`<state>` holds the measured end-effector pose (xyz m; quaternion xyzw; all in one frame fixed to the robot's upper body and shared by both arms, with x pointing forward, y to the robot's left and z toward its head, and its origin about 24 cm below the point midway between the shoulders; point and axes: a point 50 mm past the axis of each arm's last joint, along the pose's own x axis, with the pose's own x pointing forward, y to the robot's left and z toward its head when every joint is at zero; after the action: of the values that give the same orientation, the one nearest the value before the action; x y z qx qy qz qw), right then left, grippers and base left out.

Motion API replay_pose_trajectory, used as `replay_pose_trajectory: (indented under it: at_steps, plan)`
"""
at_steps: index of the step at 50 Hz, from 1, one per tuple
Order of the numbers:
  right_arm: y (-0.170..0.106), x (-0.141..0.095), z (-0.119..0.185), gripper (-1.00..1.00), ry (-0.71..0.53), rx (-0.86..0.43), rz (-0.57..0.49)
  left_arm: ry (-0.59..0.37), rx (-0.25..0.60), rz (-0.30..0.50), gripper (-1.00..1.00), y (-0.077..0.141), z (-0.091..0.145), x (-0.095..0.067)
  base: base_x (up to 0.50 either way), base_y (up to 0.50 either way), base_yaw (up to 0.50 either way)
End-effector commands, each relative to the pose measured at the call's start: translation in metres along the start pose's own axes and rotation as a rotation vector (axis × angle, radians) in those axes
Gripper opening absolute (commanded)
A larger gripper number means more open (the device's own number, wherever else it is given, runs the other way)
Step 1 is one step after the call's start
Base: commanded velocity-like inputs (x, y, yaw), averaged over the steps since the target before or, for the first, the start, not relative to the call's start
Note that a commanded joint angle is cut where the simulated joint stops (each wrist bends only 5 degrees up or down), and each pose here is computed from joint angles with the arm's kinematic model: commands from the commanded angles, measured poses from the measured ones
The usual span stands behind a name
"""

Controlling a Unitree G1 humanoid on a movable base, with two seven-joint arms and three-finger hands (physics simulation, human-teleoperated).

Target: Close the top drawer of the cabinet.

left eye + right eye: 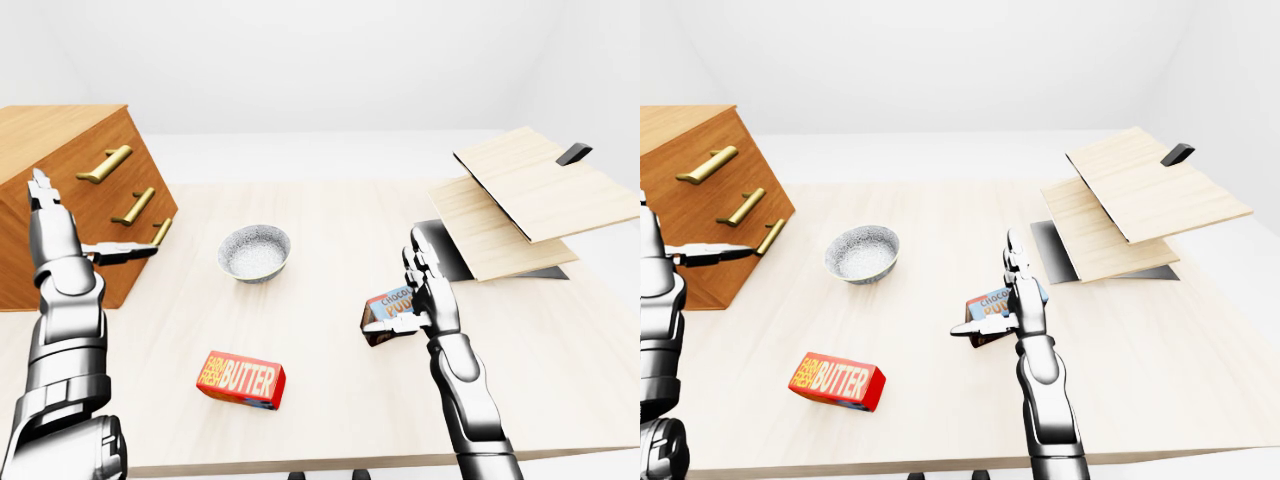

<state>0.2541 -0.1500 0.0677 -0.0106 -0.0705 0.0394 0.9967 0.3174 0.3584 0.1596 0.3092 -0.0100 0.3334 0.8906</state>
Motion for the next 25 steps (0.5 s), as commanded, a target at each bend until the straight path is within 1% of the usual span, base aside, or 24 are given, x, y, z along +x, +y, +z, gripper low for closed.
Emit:
replay_pose_trajectory:
  at_steps: [1,9,19,20,21,22,25]
  plan:
    - [0.000,0.001,0.001,1.00,0.002,0.001,-0.003,0.041,0.008,0.077,1.00,0.018,-0.003,0.012,0.00,0.00,0.00]
    - [0.000,0.000,0.000,1.00,0.002,0.002,-0.003,0.045,0.002,0.088,1.00,0.020,-0.003,0.013,0.00,0.00,0.00]
    - [-0.001,0.000,0.000,1.00,0.002,0.001,-0.003,0.032,-0.011,0.078,1.00,0.016,-0.001,0.010,0.00,0.00,0.00]
    - [-0.001,0.000,0.000,1.00,0.001,0.001,-0.002,0.021,-0.032,0.073,1.00,0.012,-0.001,0.006,0.00,0.00,0.00]
    - [-0.001,0.000,0.000,1.00,0.001,0.001,-0.002,0.018,-0.034,0.073,1.00,0.012,0.000,0.005,0.00,0.00,0.00]
    - [-0.001,0.001,0.000,1.00,0.001,0.001,-0.003,0.005,-0.109,0.045,1.00,0.003,0.000,-0.004,0.00,0.00,0.00]
    - [-0.001,0.001,0.000,1.00,0.000,0.001,-0.003,-0.002,-0.115,0.044,1.00,0.003,0.001,-0.006,0.00,0.00,0.00]
